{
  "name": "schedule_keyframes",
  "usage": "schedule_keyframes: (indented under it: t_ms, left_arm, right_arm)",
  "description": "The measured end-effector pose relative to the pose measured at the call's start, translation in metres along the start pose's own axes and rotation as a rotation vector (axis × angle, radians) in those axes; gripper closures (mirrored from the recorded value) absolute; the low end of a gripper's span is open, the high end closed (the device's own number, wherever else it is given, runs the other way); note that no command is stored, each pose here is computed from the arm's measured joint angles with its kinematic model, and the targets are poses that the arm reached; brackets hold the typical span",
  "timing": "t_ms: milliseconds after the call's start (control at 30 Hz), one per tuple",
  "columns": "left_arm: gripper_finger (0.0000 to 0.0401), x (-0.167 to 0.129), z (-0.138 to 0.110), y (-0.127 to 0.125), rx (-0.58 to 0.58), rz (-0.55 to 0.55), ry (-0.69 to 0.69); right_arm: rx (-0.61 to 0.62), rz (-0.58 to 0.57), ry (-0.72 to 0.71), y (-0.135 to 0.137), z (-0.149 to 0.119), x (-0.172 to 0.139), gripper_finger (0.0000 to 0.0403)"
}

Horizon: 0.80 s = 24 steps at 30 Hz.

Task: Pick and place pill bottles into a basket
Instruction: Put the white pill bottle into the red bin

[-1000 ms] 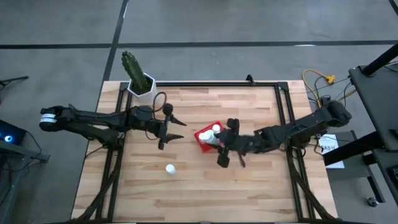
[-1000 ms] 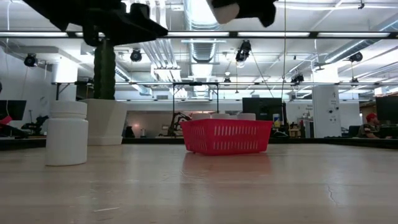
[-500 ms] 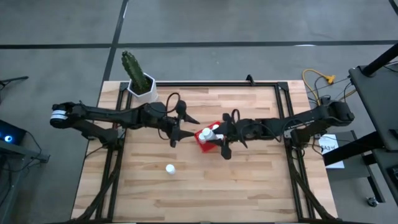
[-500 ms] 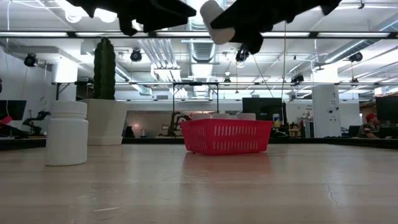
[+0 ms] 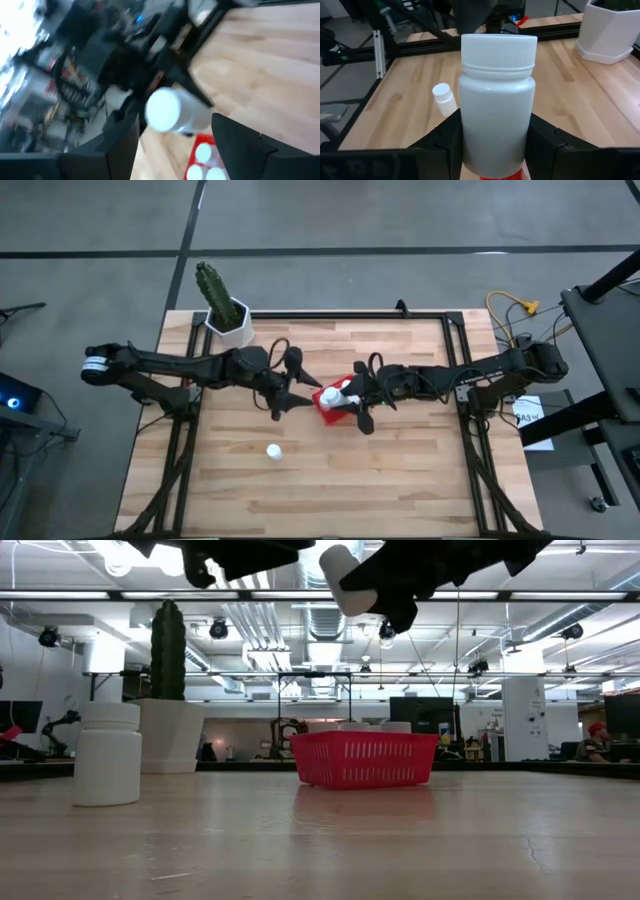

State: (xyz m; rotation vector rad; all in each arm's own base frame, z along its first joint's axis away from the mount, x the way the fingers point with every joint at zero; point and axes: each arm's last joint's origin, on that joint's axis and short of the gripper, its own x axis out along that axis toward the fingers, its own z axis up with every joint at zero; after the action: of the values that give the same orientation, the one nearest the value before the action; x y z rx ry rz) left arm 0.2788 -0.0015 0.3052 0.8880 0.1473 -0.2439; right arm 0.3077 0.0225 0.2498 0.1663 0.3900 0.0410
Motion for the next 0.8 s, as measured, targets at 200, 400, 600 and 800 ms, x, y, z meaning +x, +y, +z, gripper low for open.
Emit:
schedule_keyframes:
  t_ms: [200,400,600,800]
  left_arm:
    - [0.017,-0.002,0.007,-0.01,0.026,-0.108,-0.042]
    - [0.017,-0.002,0.014,-0.017,-0.063,-0.128,-0.064]
    - [0.017,-0.009,0.023,-0.007,-0.32,-0.099,-0.081]
    - [0.017,-0.017,0.038,0.017,-0.742,0.049,-0.088]
  right_arm:
    - [0.001,0.065,0.01,0.002,0.0,0.0,0.0261]
    - [0.002,0.073,0.007,0.002,0.0,0.0,0.0261]
    - [0.002,0.073,0.007,0.002,0.0,0.0,0.0261]
    - [0.003,0.071,0.017,0.002,0.0,0.0,0.0262]
